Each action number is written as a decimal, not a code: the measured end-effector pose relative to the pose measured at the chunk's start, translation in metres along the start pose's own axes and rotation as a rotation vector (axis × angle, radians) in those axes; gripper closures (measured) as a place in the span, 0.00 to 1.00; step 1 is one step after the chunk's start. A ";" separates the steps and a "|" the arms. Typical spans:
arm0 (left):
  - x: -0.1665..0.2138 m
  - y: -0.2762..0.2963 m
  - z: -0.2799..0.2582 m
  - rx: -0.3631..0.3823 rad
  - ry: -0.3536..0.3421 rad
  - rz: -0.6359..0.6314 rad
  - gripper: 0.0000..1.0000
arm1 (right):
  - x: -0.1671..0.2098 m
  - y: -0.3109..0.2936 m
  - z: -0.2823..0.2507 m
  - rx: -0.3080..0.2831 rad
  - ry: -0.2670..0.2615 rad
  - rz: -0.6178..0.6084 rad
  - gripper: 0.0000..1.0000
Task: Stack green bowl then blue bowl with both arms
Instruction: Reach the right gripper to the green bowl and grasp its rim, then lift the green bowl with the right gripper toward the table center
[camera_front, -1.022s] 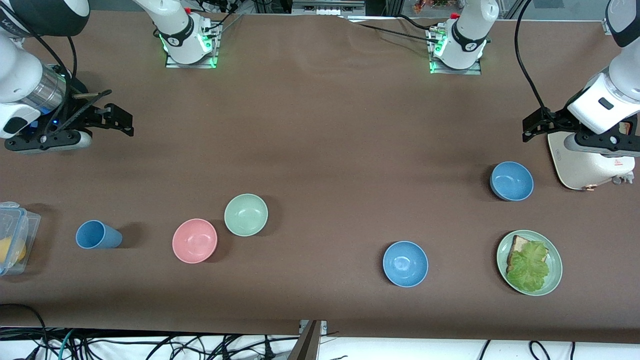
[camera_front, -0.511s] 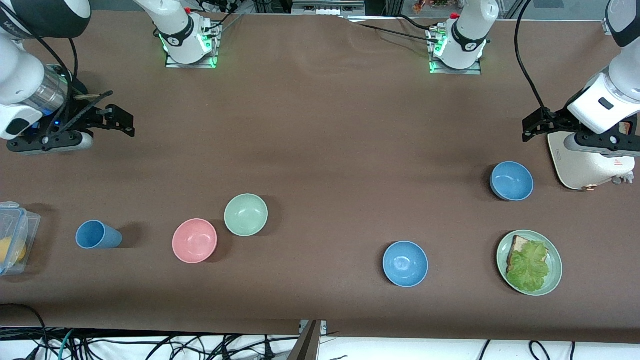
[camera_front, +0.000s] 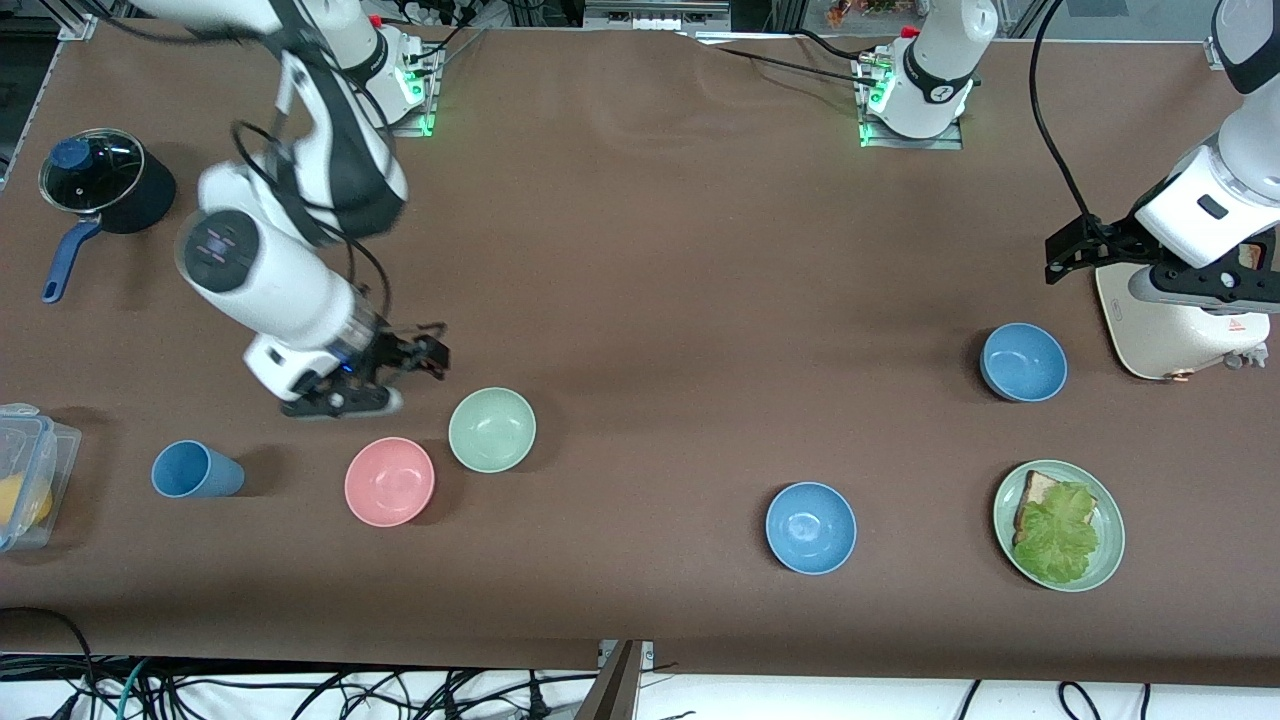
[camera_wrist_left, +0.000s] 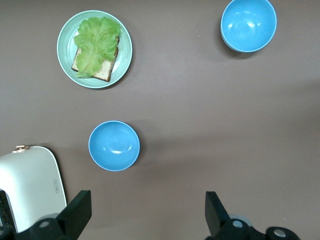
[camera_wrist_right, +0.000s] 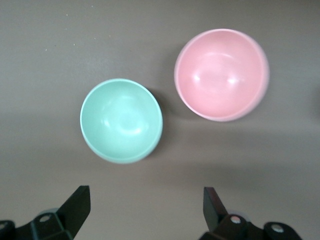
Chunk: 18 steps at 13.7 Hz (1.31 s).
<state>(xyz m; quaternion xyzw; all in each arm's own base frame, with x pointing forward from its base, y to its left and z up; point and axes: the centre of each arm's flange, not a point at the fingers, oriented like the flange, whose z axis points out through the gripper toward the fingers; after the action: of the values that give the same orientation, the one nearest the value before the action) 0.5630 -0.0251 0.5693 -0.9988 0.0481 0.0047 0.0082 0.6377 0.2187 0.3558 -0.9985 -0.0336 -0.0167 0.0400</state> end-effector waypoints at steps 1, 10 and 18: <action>0.000 0.000 0.000 0.000 0.000 0.000 0.00 | 0.006 0.002 0.027 0.002 0.001 0.005 0.00; 0.000 0.000 0.000 0.000 -0.003 0.000 0.00 | 0.018 -0.016 0.130 0.011 -0.002 0.033 0.08; 0.000 0.000 0.000 0.000 -0.004 0.000 0.00 | 0.018 -0.006 0.147 0.012 -0.015 0.063 0.80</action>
<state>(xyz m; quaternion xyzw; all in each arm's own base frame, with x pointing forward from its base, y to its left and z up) 0.5626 -0.0251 0.5690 -0.9988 0.0481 0.0066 0.0082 0.6601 0.2379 0.2107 -0.9989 -0.0026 -0.0077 0.0460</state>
